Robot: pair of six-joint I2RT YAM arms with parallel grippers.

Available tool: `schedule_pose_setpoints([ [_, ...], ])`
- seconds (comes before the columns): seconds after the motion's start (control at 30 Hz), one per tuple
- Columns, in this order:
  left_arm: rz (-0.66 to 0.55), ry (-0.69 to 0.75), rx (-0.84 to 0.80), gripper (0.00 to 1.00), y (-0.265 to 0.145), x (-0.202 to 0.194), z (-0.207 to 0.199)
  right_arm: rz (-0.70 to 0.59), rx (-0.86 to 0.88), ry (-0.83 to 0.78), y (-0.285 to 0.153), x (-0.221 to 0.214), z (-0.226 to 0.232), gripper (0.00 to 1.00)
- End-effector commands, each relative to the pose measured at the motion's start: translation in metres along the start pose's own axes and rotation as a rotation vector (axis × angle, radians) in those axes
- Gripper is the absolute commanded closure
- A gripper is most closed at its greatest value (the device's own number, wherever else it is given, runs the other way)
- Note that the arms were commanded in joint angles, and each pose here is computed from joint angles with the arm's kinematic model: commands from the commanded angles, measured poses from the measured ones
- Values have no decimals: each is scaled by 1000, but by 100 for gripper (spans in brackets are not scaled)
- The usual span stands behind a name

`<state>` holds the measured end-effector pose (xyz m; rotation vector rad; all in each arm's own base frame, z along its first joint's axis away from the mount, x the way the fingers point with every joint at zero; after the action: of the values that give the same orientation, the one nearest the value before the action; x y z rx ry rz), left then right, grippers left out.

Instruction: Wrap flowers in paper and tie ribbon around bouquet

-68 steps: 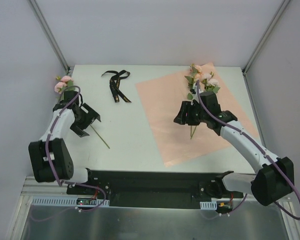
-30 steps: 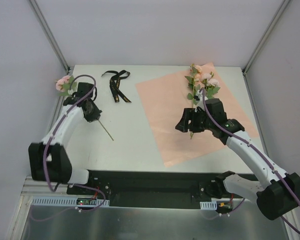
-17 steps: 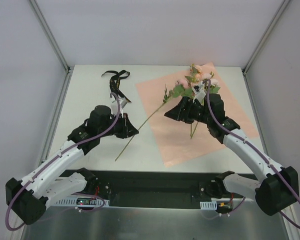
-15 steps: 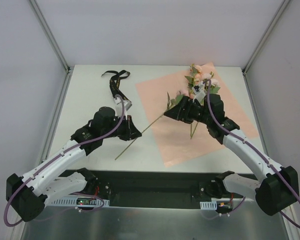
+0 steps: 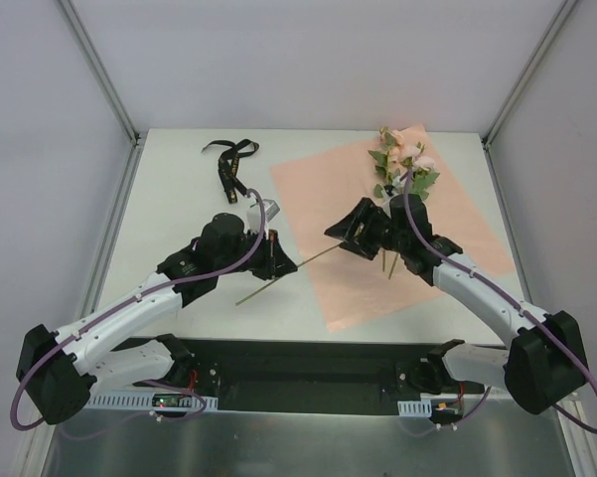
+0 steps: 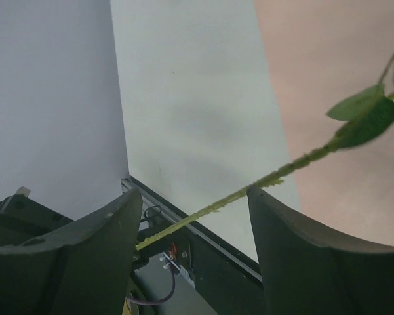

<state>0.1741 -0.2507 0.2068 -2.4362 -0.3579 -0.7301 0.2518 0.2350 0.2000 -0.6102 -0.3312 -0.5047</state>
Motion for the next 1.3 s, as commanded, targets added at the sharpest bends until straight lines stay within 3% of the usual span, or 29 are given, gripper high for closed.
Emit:
schedule_pose_setpoints([
  [0.0,-65,20,-47,100,-3,8,-11,-25,-121,74,-2,-3,-12,30],
  [0.13,-56,10,-33,100,0,4,-6,-38,-184,36,-17,-1,-11,28],
  [0.3,-45,7,-38,100,0,0,-4,-101,-231,193,-25,-17,-30,30],
  [0.4,-36,7,-40,100,0,-4,-2,-132,-216,281,-11,-15,-33,33],
  [0.7,-62,-1,-94,100,-8,-1,-13,-110,-147,337,31,-6,-9,41],
  [0.77,-62,-4,-103,100,-11,-3,-14,-106,-142,324,37,-7,-1,54],
  [0.8,-64,-6,-103,100,-12,-4,-13,-98,-135,305,38,-11,3,67],
  [0.93,-81,4,-113,100,-20,-6,-14,-133,-203,218,27,-16,5,94],
  [1.0,-68,10,-129,87,-23,-8,-17,-149,-263,166,12,-16,5,100],
  [1.03,-73,21,-141,70,-25,-7,-20,-155,-279,112,6,-14,5,100],
  [1.07,-71,20,-145,60,-26,-8,-20,-170,-329,74,-1,-12,-2,100],
  [1.13,-68,27,-161,47,-28,-7,-24,-204,-352,-61,-15,3,2,99],
  [1.27,-29,13,-146,43,-22,-8,-23,-225,-399,-256,-33,47,0,100],
])
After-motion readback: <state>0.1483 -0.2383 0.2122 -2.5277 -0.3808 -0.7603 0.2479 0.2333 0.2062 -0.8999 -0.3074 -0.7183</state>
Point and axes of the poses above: each gripper's point midway between its finger pads, its own y axis out along the fingers, its own z axis along the line the jaws close on, x = y × z, the point moved 3 cm from there along -y, back along the fingers, and after that the axes turned 8 degrees about -y, right-handed, at the moved point
